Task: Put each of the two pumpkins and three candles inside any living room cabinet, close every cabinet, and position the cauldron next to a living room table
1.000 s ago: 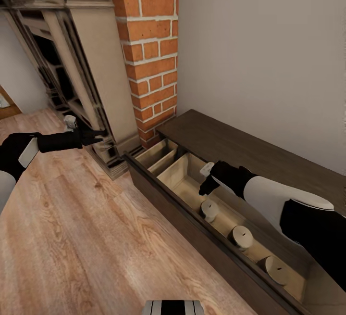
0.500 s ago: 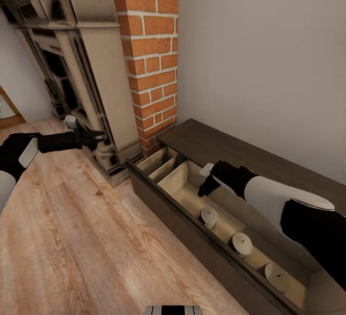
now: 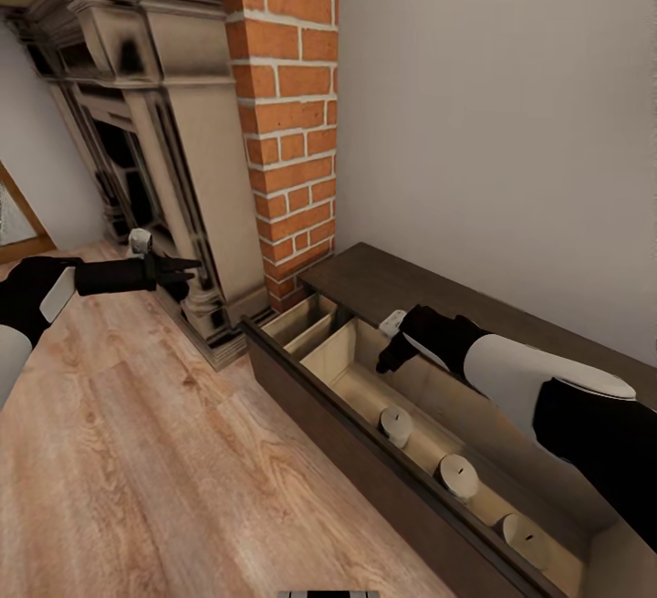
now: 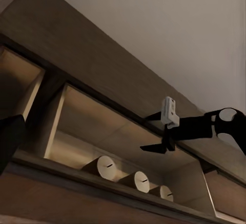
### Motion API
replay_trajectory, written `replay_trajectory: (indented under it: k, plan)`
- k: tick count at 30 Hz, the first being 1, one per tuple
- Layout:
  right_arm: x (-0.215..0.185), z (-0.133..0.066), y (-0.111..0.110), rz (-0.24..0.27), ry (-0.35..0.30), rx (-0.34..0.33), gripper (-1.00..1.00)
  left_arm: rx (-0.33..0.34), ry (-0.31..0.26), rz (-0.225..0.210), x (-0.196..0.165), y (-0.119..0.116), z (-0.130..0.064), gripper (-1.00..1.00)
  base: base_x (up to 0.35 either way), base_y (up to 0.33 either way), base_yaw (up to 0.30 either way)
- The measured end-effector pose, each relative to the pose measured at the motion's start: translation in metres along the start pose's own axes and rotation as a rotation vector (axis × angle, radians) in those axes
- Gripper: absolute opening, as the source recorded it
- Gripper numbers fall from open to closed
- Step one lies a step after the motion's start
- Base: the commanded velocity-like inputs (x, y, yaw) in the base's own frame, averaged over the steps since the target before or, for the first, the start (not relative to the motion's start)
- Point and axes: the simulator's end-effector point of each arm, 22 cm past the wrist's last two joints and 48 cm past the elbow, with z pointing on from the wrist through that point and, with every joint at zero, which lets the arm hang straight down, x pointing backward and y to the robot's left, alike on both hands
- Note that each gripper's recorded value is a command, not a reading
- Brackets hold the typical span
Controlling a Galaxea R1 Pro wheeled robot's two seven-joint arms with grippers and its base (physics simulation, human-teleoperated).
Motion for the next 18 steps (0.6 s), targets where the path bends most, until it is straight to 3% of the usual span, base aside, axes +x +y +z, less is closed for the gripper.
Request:
replay_trajectory:
  k: [18]
  plan:
    - [-0.02, -0.047, -0.012, -0.006, -0.056, 0.047, 1.0, 0.011, -0.034, 0.051, -0.022, -0.041, -0.021, 1.0, 0.0, 0.0, 0.0]
